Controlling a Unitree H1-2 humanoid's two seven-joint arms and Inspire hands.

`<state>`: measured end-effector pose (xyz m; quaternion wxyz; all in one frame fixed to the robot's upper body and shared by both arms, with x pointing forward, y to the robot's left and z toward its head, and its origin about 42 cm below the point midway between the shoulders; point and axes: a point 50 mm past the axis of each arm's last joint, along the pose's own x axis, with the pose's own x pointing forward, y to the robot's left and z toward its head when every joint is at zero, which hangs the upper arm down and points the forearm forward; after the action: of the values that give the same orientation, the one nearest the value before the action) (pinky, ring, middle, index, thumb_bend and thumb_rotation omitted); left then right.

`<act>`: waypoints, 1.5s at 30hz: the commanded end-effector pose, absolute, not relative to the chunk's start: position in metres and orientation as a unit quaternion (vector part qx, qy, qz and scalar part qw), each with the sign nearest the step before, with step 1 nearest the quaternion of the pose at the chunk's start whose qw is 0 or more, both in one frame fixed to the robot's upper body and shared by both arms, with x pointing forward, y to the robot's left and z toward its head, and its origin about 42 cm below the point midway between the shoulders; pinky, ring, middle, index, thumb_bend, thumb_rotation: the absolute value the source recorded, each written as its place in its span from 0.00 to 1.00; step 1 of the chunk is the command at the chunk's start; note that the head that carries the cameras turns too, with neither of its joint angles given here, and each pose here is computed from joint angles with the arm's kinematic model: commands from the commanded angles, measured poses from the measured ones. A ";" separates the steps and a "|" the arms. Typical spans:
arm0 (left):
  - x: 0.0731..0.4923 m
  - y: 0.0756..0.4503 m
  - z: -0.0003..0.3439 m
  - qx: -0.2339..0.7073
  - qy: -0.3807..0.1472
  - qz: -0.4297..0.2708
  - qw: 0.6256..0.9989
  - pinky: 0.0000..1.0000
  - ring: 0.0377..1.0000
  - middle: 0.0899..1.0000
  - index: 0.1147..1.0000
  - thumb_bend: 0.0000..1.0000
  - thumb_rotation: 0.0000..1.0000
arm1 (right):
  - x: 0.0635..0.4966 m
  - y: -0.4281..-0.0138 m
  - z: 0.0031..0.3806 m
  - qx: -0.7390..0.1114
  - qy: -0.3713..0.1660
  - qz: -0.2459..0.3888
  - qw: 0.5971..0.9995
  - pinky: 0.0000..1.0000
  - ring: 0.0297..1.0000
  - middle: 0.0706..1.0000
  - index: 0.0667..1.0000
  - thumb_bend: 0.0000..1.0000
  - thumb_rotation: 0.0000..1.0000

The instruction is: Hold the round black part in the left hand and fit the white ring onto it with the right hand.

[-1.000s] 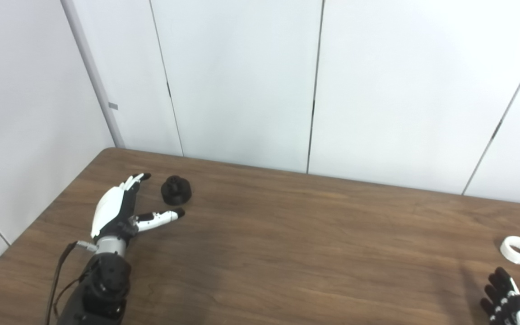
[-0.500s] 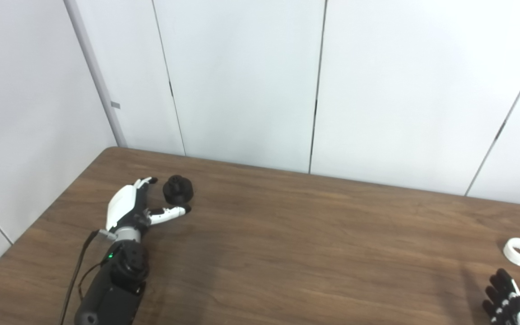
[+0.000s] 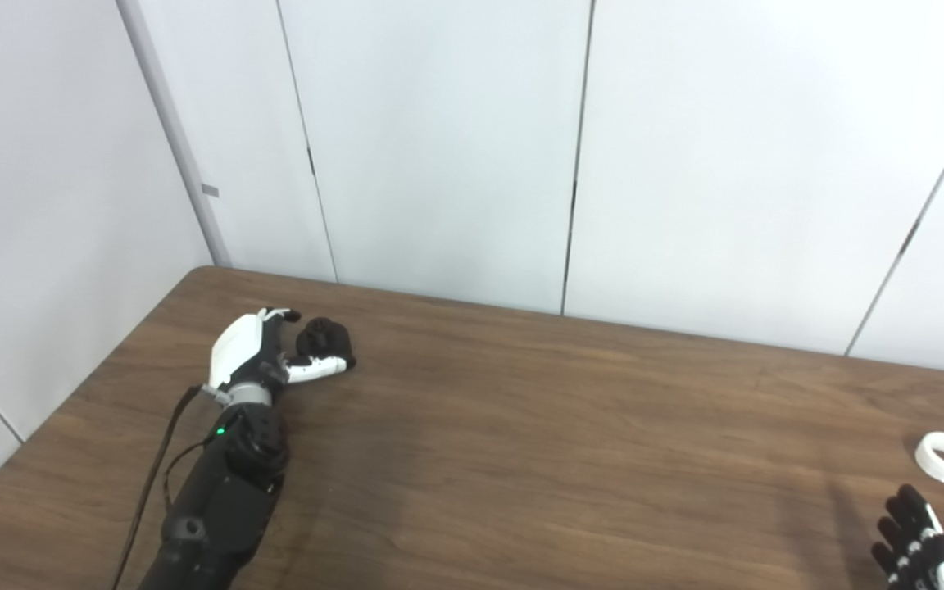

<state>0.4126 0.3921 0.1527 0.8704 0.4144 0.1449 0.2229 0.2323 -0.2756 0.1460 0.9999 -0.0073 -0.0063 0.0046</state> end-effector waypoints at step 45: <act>0.441 0.399 0.164 0.388 0.119 0.239 0.882 1.00 0.97 0.85 0.46 0.71 0.14 | 0.231 -0.268 0.171 -0.011 -0.037 0.005 0.999 1.00 1.00 1.00 1.00 0.32 1.00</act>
<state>0.4312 0.3942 0.1444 0.8793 0.3928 0.1412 0.2295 0.2286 -0.2693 0.1568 1.0000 -0.0076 -0.0012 0.0020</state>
